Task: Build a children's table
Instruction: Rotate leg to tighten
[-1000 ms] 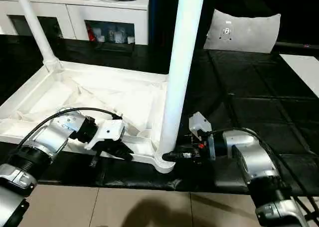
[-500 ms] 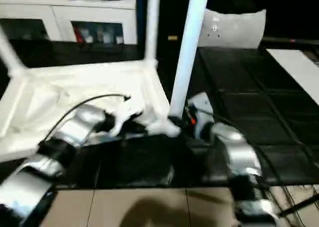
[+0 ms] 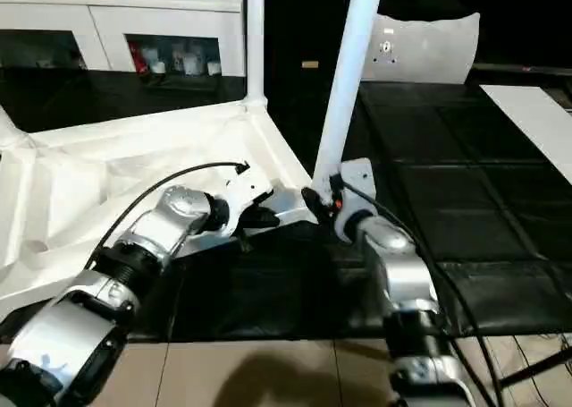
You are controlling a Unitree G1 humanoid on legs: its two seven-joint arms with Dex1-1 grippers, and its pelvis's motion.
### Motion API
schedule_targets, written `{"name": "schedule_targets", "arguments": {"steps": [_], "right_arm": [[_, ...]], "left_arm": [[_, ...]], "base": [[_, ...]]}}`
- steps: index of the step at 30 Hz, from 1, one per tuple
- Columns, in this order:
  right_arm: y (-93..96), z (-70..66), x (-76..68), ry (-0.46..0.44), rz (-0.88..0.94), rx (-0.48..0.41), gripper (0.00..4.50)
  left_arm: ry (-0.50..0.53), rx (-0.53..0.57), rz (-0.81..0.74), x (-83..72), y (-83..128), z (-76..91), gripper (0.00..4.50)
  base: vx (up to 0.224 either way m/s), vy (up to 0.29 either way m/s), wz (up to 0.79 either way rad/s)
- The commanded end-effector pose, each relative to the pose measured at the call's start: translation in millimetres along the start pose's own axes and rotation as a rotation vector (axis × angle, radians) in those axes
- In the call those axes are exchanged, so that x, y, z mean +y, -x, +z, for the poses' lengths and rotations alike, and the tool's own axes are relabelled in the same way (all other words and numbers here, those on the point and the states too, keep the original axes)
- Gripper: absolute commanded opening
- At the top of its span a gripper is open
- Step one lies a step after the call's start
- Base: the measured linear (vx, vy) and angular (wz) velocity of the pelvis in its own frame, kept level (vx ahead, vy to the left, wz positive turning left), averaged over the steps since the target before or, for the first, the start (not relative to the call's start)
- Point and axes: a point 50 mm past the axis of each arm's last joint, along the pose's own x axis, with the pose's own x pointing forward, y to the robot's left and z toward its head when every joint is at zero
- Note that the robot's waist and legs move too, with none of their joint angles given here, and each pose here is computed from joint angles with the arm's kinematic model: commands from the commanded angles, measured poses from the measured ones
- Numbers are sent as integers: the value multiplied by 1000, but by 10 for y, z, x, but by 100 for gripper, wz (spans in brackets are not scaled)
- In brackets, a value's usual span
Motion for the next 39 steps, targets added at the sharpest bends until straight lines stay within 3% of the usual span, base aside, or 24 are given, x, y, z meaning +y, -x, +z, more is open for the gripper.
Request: {"name": "schedule_targets", "arguments": {"steps": [1,6,7,10,16,22,23,26,29,39], "right_arm": [[11,30,83,4,103,-34,360],[191,50,-29,112,275,-26,406],[278,55,-68,171,357,-1,406],[364,80,-126,209,424,13,441],[500,79,-225,356,564,57,441],[565,21,-210,330,729,94,441],[580,2,-200,305,775,105,415],[613,-14,-174,282,840,109,407],[647,-58,-136,224,941,132,372],[631,-77,-70,205,1009,142,289]], "left_arm": [[-66,-73,15,55,64,167,0],[-137,-48,-102,7,137,47,0],[-173,-37,-160,-19,168,-1,0],[-211,-26,-225,-49,202,-48,0],[-314,-6,-422,-167,297,-150,0],[-373,6,-511,-204,366,-179,0],[-385,9,-535,-213,387,-185,0],[-402,16,-564,-227,417,-194,0],[-437,34,-608,-252,460,-211,0],[-459,40,-638,-280,490,-217,0]], "base": [[0,0,0],[0,0,0],[0,0,0],[0,0,0],[0,0,0],[0,0,0],[0,0,0],[0,0,0],[0,0,0],[0,0,0]]}}
